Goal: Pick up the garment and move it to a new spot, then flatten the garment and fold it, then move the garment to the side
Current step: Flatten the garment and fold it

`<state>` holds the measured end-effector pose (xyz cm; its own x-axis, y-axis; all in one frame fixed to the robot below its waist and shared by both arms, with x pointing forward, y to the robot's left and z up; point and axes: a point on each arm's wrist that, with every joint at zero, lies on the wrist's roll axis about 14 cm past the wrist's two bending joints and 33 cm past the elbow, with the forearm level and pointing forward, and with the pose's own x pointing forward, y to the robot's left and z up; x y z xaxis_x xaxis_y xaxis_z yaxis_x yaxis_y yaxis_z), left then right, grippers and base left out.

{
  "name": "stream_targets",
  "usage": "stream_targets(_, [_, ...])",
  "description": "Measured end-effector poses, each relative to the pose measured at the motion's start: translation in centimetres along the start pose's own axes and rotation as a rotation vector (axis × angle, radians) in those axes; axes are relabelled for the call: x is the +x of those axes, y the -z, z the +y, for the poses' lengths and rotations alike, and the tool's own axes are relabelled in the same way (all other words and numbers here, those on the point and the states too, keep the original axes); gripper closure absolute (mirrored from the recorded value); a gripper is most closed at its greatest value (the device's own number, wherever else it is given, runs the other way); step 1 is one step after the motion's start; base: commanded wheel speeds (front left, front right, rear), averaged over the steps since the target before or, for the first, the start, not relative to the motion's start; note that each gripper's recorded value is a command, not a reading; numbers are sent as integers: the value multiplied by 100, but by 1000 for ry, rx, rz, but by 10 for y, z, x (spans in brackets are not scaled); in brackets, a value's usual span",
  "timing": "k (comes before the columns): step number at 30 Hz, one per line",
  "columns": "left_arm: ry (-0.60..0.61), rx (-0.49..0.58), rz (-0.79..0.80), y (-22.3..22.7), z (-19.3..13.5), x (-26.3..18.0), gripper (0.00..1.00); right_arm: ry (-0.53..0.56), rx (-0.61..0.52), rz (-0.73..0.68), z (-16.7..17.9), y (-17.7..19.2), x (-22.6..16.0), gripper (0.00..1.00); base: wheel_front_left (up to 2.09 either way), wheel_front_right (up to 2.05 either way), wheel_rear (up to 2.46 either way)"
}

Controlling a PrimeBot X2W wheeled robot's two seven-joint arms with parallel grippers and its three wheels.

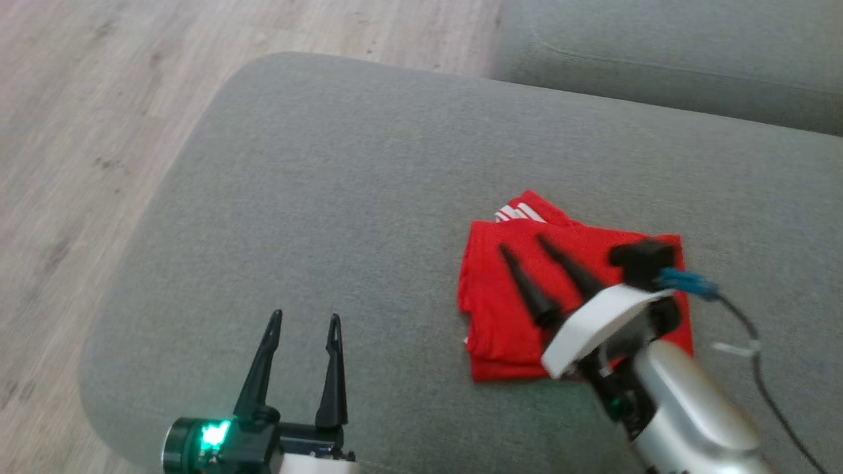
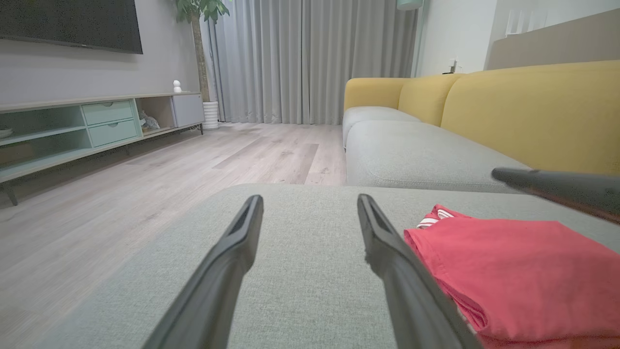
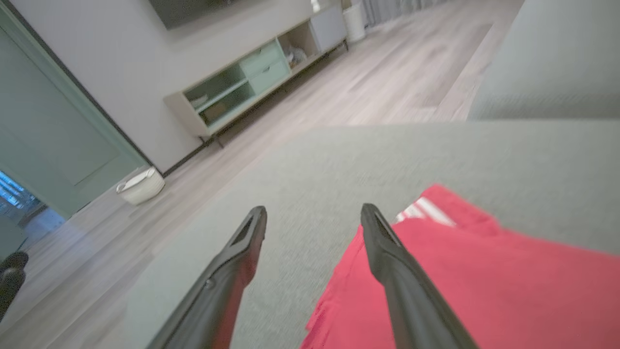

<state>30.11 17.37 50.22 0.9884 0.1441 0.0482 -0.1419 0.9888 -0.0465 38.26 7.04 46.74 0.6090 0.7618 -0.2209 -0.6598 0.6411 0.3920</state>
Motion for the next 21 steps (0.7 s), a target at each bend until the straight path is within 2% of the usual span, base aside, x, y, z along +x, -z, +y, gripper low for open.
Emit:
stream_targets(4, [16, 0, -13, -3, -5, 5, 0, 86, -34, -189, -29, -42, -16, 0, 0, 0, 0])
stream_targets(8, [34, -2, -36, -9, -9, 8, 0, 209, -78, -338, -67, -71, -52, 0, 0, 0, 0])
stream_targets(15, [86, -32, -28, -6, -20, 7, 0, 477, -82, -360, -123, -32, -146, 0, 0, 0, 0])
stream_targets(21, [158, -38, -9, 1, -35, 11, 0, 595, -116, -376, -127, -15, -199, 0, 0, 0, 0])
